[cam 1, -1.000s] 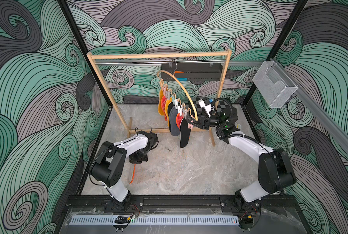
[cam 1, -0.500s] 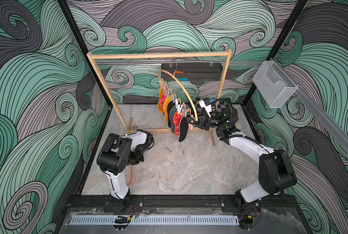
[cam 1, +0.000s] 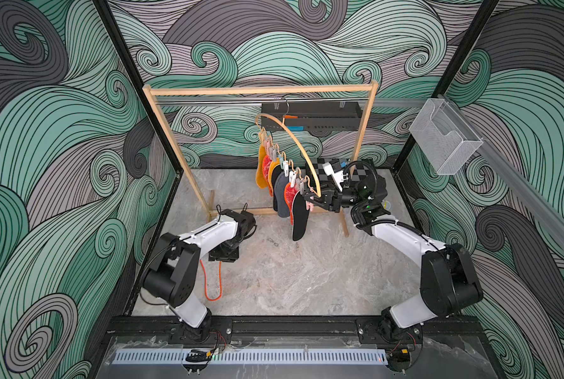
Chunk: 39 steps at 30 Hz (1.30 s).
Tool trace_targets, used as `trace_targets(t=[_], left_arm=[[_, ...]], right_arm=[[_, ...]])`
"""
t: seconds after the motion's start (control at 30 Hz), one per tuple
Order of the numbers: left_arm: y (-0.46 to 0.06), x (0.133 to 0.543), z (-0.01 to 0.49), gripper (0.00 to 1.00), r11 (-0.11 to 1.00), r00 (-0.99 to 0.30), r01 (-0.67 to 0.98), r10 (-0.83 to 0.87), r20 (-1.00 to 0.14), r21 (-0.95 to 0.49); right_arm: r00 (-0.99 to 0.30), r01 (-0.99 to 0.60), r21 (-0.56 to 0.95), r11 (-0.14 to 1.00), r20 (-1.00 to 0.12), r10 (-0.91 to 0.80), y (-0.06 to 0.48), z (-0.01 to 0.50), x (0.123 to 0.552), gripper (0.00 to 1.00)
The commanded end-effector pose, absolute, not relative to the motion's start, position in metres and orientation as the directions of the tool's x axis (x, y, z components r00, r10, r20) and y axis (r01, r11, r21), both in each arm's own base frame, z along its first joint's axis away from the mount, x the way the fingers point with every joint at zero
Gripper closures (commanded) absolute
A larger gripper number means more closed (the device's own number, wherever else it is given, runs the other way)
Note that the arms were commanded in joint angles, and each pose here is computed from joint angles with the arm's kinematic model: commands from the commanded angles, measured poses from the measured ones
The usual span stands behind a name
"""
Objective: Take the shoe insoles off the hanger
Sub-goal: Place the insole at the center of the board, then remove the insole from the hanger.
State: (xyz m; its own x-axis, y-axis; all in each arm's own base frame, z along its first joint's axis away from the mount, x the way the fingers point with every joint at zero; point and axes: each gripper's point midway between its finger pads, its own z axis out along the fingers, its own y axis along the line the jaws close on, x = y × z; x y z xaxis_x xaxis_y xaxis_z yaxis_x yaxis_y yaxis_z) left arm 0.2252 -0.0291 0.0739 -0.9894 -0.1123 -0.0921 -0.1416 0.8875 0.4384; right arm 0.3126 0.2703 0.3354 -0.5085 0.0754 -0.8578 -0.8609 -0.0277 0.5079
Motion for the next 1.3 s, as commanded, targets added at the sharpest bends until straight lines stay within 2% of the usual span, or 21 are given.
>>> trace_targets(t=[0.0, 0.07, 0.17, 0.27, 0.47, 0.7, 0.9, 1.0, 1.27], left_arm=[[-0.067, 0.231, 0.099, 0.49, 0.977, -0.978, -0.089, -0.049, -0.203, 0.192], [-0.083, 0.231, 0.119, 0.5, 0.997, -0.957, -0.058, -0.041, -0.286, 0.052], [-0.097, 0.231, 0.149, 0.51, 0.996, -0.912, 0.0, -0.036, -0.409, -0.087], [-0.099, 0.225, 0.175, 0.52, 0.985, -0.854, 0.058, -0.034, -0.519, -0.16], [-0.106, 0.209, 0.202, 0.52, 0.948, -0.744, 0.158, -0.069, -0.664, -0.276], [-0.108, 0.207, 0.207, 0.51, 0.945, -0.74, 0.179, -0.054, -0.671, -0.273], [-0.11, 0.207, 0.204, 0.52, 0.944, -0.751, 0.184, -0.045, -0.659, -0.274], [-0.11, 0.207, 0.203, 0.52, 0.944, -0.75, 0.184, -0.046, -0.659, -0.274], [-0.111, 0.207, 0.203, 0.52, 0.943, -0.752, 0.186, -0.044, -0.657, -0.276]], right_arm=[[-0.501, -0.865, 0.501, -0.027, -0.862, 0.082, 0.267, 0.34, 0.308, 1.0], [-0.503, -0.864, 0.503, -0.029, -0.861, 0.08, 0.268, 0.34, 0.307, 1.0], [-0.5, -0.866, 0.5, -0.026, -0.862, 0.08, 0.268, 0.339, 0.307, 1.0], [-0.502, -0.865, 0.502, -0.022, -0.861, 0.08, 0.267, 0.339, 0.307, 0.98], [-0.498, -0.867, 0.499, -0.018, -0.863, 0.08, 0.267, 0.34, 0.306, 0.95], [-0.498, -0.867, 0.498, -0.01, -0.864, 0.072, 0.268, 0.335, 0.307, 0.85], [-0.469, -0.882, 0.47, 0.001, -0.88, 0.072, 0.266, 0.332, 0.305, 0.59], [-0.462, -0.886, 0.464, 0.013, -0.884, 0.066, 0.266, 0.326, 0.304, 0.51], [-0.37, -0.924, 0.374, 0.085, -0.927, 0.058, 0.26, 0.3, 0.303, 0.43]])
